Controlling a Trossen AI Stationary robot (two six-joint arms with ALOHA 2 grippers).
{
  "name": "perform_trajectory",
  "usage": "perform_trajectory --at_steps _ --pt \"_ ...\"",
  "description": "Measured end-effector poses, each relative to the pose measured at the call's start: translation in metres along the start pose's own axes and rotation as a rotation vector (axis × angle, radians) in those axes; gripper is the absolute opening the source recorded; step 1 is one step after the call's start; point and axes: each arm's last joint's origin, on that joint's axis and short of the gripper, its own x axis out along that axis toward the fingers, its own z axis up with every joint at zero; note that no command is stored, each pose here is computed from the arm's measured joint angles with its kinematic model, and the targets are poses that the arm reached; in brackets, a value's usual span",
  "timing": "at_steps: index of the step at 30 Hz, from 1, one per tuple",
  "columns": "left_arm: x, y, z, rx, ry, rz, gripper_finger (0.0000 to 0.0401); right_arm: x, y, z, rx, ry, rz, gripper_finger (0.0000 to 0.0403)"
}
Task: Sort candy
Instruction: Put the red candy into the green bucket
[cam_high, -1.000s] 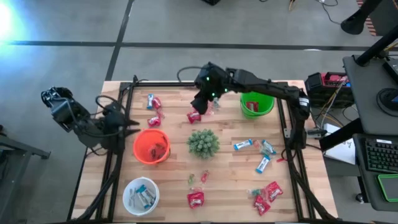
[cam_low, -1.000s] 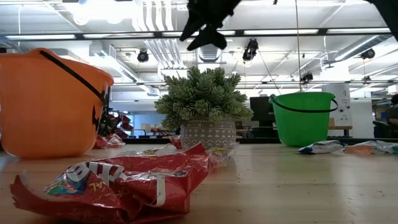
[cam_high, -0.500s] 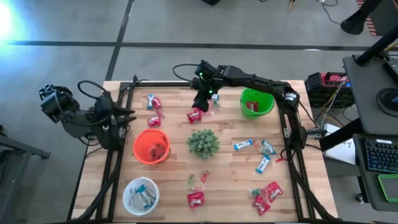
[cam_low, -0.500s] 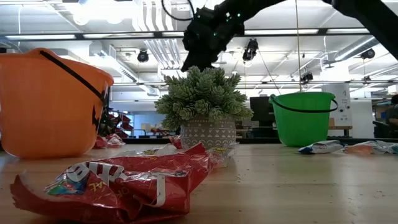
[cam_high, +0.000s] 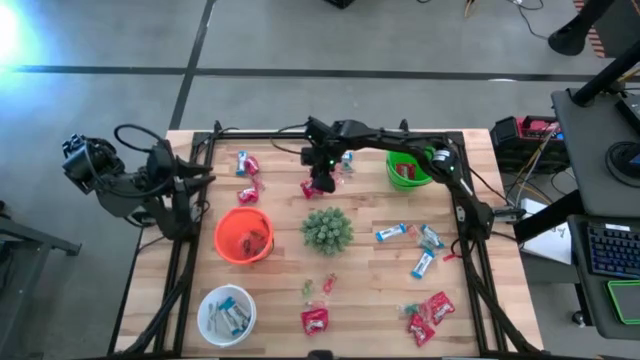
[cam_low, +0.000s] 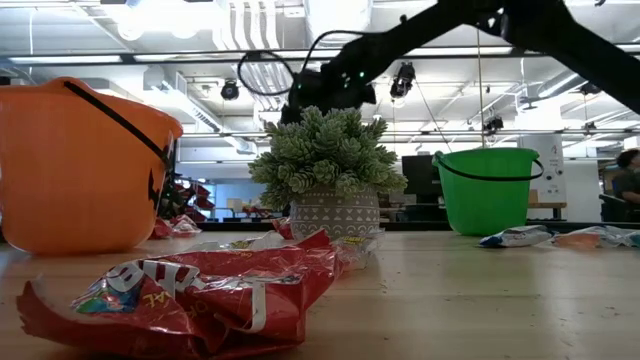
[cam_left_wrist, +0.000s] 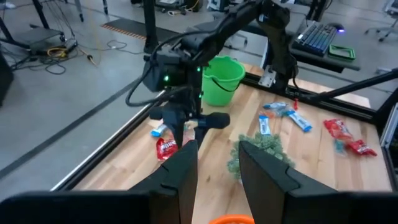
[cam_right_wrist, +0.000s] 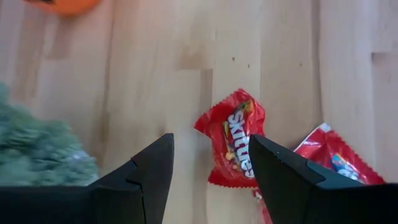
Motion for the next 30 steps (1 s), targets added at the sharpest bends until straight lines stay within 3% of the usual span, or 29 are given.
perform_trajectory --at_steps 6,25,30 --pt "0.000 0.002 -0.001 -0.006 -0.001 0.000 0.0100 0.015 -0.008 -0.006 -0.056 0.032 -0.009 0.0201" --pt "0.000 0.003 -0.003 -0.004 -0.001 -0.001 0.0100 0.042 -0.024 -0.019 0.023 0.089 -0.044 0.0201" --pt "0.000 0.003 -0.003 -0.003 0.000 -0.001 0.0100 0.044 -0.024 -0.020 0.057 0.092 -0.044 0.0171"
